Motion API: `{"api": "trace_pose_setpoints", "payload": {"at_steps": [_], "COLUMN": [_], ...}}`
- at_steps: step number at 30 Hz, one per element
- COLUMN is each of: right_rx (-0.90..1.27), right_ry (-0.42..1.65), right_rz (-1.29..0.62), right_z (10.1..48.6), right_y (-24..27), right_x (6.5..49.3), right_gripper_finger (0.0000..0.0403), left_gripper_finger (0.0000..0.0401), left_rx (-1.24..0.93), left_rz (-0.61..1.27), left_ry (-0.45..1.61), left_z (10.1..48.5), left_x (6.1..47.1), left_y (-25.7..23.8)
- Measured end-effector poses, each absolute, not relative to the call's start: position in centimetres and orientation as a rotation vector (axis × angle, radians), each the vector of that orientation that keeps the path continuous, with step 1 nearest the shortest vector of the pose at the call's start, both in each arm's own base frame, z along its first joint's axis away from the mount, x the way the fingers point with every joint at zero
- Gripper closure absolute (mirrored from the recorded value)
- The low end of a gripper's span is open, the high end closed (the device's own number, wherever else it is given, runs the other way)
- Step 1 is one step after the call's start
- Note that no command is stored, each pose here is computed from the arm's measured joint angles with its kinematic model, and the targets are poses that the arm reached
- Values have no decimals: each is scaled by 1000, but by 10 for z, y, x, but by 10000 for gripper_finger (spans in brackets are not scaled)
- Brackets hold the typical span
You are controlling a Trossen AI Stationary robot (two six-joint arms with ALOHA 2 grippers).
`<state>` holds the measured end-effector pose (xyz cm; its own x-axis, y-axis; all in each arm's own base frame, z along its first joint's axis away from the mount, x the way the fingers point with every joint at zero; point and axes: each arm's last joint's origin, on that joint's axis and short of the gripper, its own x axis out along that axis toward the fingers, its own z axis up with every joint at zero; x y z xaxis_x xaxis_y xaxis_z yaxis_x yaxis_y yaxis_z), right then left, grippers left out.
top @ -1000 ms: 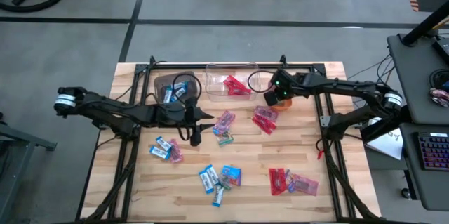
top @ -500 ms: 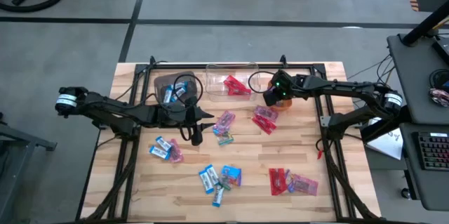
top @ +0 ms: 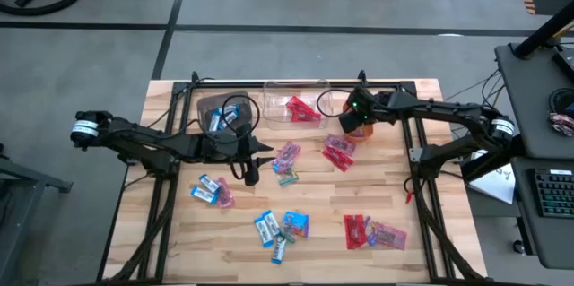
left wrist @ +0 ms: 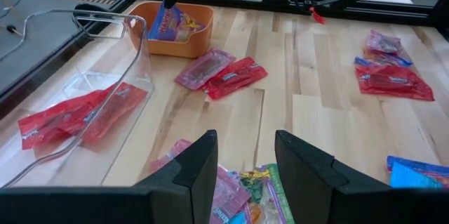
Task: Sort candy
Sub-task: Put the blue gummy into the orange bin, then put the red chocolate into the transparent bin
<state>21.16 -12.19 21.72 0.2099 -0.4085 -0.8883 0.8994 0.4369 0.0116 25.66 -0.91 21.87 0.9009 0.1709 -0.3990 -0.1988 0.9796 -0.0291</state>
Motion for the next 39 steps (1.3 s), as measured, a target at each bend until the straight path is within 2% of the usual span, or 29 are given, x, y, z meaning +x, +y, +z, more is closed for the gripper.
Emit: {"api": "trace_pose_setpoints", "payload": {"at_steps": [5,12,19,28,32,39], "right_rx": [588,542,435,350,327,312], "right_ry": [964,901,844,828,812,794], "right_rz": [-973,-911,-739,-539,-528,-515], "right_z": [235,273,301,303,302,302], "right_y": [-124,-118,-84,-29,-10,10], "right_x": [215,224,238,253,255,254], "right_gripper_finger": [225,233,241,239,239,242], "left_gripper_finger": [274,274,274,273,256,197], "left_rx": [-87,-159,-164,-76,-39,-7], "left_rz": [193,212,205,171,237,323], "left_ry": [406,430,478,447,478,519], "left_z": [219,212,184,145,129,111], "left_x": [257,259,276,303,314,329], "left_y": [-10,-10,-15,-21,-20,-18]}}
